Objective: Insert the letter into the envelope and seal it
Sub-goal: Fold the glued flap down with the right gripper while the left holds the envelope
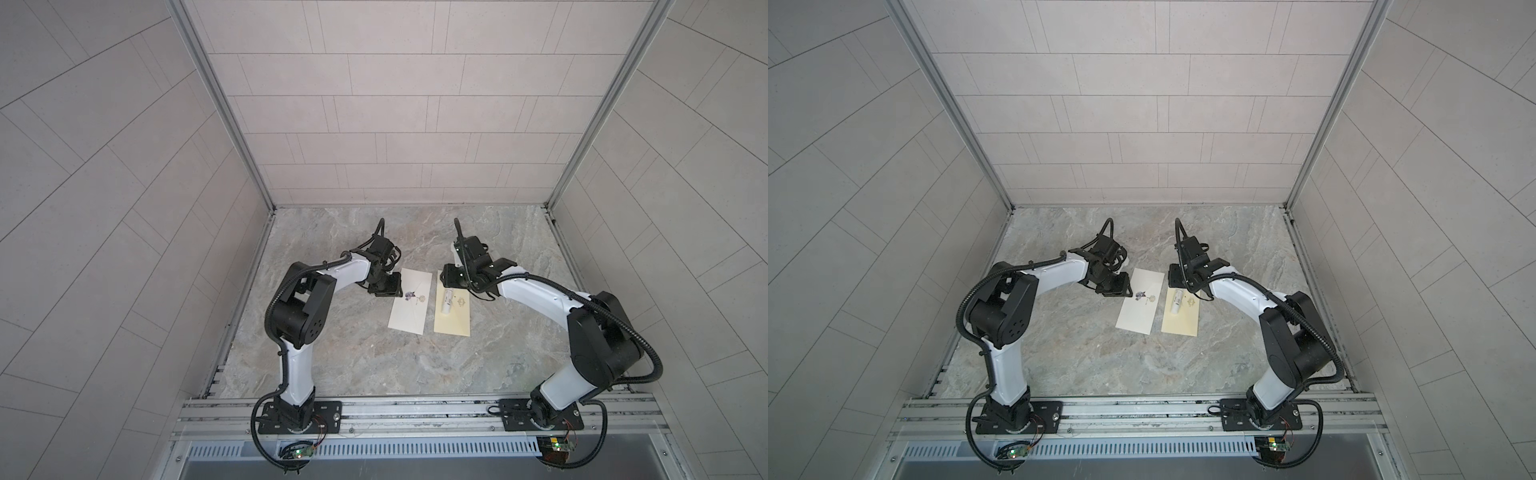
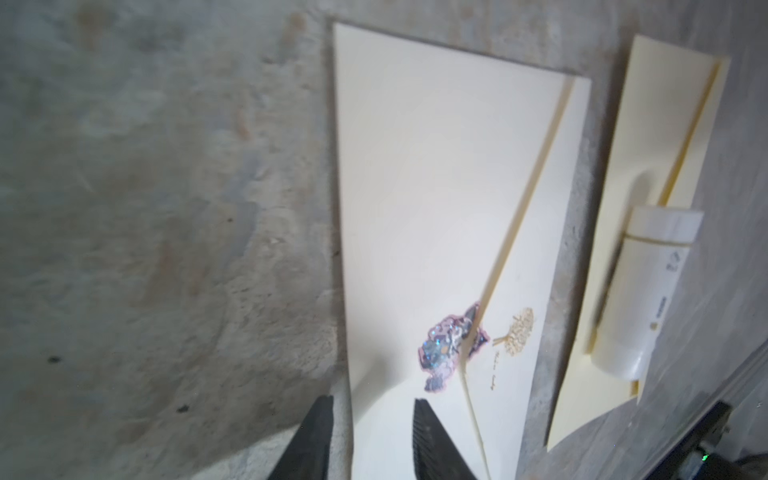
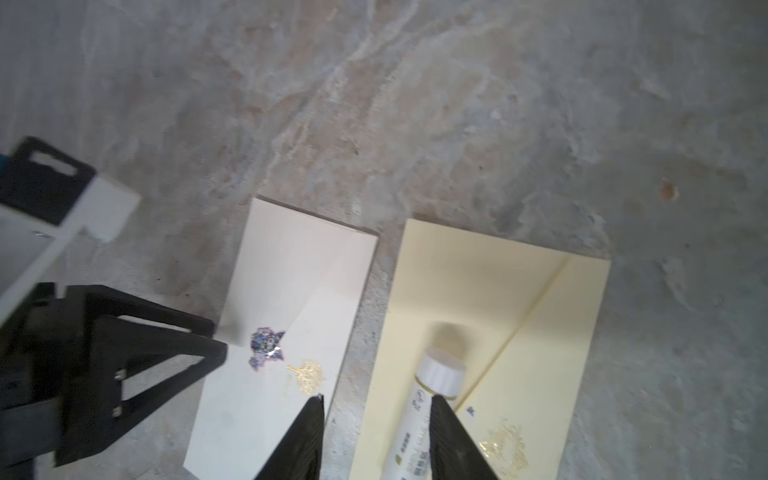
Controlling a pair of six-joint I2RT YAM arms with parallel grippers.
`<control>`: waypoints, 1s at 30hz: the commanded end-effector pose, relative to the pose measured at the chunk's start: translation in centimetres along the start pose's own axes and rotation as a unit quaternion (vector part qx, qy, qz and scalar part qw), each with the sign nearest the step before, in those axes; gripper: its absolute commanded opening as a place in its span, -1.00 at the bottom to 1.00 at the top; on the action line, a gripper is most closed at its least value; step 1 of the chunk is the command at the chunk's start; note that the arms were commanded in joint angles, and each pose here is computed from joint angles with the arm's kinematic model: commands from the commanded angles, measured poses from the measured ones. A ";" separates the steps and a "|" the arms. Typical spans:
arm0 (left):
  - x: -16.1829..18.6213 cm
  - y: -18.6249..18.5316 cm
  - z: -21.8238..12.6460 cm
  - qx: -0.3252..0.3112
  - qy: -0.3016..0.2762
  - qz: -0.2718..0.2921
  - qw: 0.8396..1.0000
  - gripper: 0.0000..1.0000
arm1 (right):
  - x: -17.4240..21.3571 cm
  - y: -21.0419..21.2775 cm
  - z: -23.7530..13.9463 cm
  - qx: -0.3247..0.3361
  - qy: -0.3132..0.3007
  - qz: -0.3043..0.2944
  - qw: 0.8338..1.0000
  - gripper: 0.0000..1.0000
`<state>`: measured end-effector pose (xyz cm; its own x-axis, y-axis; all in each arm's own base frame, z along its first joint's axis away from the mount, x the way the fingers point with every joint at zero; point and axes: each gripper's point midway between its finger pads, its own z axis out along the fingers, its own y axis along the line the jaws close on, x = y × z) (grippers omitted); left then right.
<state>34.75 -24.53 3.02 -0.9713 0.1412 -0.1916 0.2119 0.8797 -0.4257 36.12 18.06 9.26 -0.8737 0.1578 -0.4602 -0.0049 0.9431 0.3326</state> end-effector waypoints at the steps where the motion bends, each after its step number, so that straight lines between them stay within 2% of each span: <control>1: -2.6 -1.5 -3.3 0.007 -0.052 0.026 0.998 -0.03 | -0.2 -1.4 -1.1 0.014 -0.011 0.039 0.999 -0.06; 4: -2.8 -2.1 -4.3 0.007 -0.064 0.054 0.996 0.09 | 0.1 -3.5 -1.2 0.034 -0.009 0.065 0.997 -0.02; 8: -2.3 -3.7 -4.5 0.020 -0.066 0.093 0.993 0.17 | 0.4 -4.6 -1.1 0.047 0.003 0.070 0.996 0.00; 11: -1.9 -5.0 -4.0 0.039 -0.066 0.111 0.991 0.19 | 1.0 -3.0 -0.7 0.012 0.028 0.040 0.999 0.00; 13: -1.9 -5.3 -3.7 0.044 -0.068 0.114 0.990 0.14 | 1.4 -0.9 -0.8 -0.016 0.034 0.001 0.999 -0.07; 17: -2.6 -4.3 -3.4 0.036 -0.081 0.070 0.994 0.08 | 2.6 3.6 -0.3 -0.072 0.058 -0.050 0.995 -0.36; 19: -3.4 -3.3 -3.6 0.044 -0.102 0.016 0.994 0.07 | 3.3 5.7 0.6 -0.083 0.075 -0.069 0.991 -0.63; 21: -4.3 -1.8 -3.8 0.047 -0.125 -0.040 0.990 0.06 | 4.1 7.4 1.9 -0.090 0.097 -0.086 0.987 -0.77; 24: -4.5 0.4 -4.0 0.033 -0.139 -0.087 0.986 0.06 | 5.4 9.8 3.9 -0.095 0.136 -0.115 0.979 -0.85; 27: -3.8 1.4 -3.8 0.008 -0.129 -0.087 0.988 0.05 | 6.2 10.5 5.6 -0.073 0.165 -0.140 0.974 -0.87; 30: -3.0 2.1 -3.6 -0.009 -0.117 -0.082 0.990 0.04 | 6.5 9.7 6.9 -0.040 0.179 -0.138 0.973 -0.88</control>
<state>38.03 -21.73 5.11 -0.9471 -0.1036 -0.3037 0.0553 0.8797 -0.4723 34.20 31.61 4.50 -0.9380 -0.2019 -0.2818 -0.3006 0.8786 0.3710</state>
